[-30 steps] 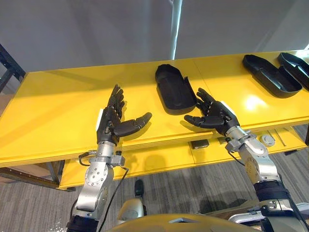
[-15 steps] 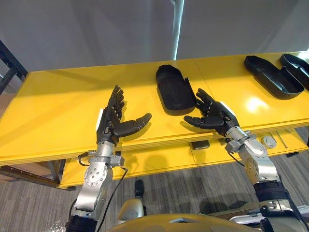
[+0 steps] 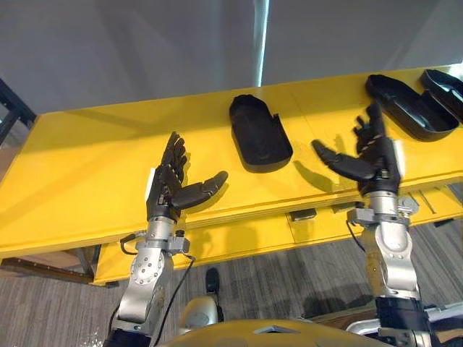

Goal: Walk over and take three plastic housings, then place them on the shelf

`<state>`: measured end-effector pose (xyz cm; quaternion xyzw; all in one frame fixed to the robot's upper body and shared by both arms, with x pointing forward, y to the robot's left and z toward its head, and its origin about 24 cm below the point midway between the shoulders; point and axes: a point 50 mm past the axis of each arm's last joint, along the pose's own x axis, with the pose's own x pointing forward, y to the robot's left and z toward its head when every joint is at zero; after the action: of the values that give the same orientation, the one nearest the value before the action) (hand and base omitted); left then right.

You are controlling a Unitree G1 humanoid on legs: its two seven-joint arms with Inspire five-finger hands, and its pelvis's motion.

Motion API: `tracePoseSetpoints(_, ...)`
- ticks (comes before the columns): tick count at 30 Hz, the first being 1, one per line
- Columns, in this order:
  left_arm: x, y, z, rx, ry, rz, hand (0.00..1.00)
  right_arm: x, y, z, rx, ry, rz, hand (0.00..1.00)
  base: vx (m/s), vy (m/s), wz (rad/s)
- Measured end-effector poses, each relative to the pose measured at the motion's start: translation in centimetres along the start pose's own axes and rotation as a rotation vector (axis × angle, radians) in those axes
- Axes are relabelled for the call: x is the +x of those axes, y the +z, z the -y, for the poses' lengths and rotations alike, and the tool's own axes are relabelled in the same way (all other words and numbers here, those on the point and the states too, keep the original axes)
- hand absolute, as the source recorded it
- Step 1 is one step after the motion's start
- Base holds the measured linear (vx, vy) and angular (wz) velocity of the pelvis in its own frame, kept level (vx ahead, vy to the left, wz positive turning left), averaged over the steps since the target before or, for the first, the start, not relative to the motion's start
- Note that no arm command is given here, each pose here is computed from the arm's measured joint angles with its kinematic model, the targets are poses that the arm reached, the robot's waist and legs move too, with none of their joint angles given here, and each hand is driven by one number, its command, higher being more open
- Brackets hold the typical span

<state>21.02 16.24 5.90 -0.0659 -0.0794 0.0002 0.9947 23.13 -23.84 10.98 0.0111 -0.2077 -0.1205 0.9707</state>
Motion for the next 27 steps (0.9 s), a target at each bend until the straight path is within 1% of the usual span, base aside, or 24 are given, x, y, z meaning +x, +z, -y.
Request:
tracePoseSetpoints(2, 0.0, 0.3, 0.1, -0.007, 0.001, 0.013, 1.0, -1.0, 0.2, 0.4, 0.012, -0.052, 0.007, 1.0, 0.01, -0.025, -0.4)
tracePoseSetpoints(4, 0.1, 0.6, 0.4, -0.022, -0.002, 0.029, 1.0, -2.6, -0.6, 0.7, 0.02, -0.095, -0.048, 1.0, 0.01, -0.025, -0.5)
tracePoseSetpoints(6, 0.1, 1.4, 1.0, -0.048, -0.012, 0.067, 1.0, -5.2, -2.0, 1.1, 0.044, -0.154, -0.154, 1.0, 0.01, -0.032, -0.42)
tracePoseSetpoints(9, -0.1, 1.7, 1.3, -0.058, -0.016, 0.085, 1.0, -7.6, -3.0, 1.4, 0.062, -0.194, -0.245, 1.0, 0.02, -0.026, -0.53)
tracePoseSetpoints(13, -0.1, 1.6, 1.5, -0.067, -0.001, 0.082, 1.0, -8.1, -3.2, 1.4, 0.11, -0.216, -0.258, 1.0, 0.0, -0.027, -0.41)
tracePoseSetpoints(16, -0.1, 1.5, 1.8, -0.076, 0.013, 0.078, 1.0, -8.3, -3.3, 0.8, 0.12, -0.198, -0.264, 1.0, -0.01, -0.019, -0.29)
tracePoseSetpoints(19, -0.2, 1.5, 2.0, -0.077, 0.058, 0.074, 1.0, -8.5, -3.6, -0.7, 0.148, -0.154, -0.278, 1.0, -0.02, -0.027, -0.27)
tracePoseSetpoints(21, -0.4, 1.5, 1.4, -0.077, 0.142, 0.074, 1.0, -8.3, -3.7, -2.0, 0.182, -0.109, -0.282, 1.0, -0.03, -0.035, -0.65)
tracePoseSetpoints(24, -1.6, 1.6, -0.8, -0.049, 0.355, 0.098, 1.0, -6.6, -3.4, -4.7, 0.239, 0.052, -0.24, 1.0, 0.0, -0.03, -1.29)
tracePoseSetpoints(26, -2.3, 1.7, -1.8, -0.039, 0.427, 0.103, 1.0, -5.8, -3.2, -5.2, 0.219, 0.14, -0.218, 1.0, 0.0, 0.045, -0.89)
tracePoseSetpoints(27, -2.4, 1.9, -1.9, -0.041, 0.436, 0.12, 1.0, -5.6, -3.3, -5.1, 0.205, 0.15, -0.218, 1.0, 0.02, 0.058, -0.41)
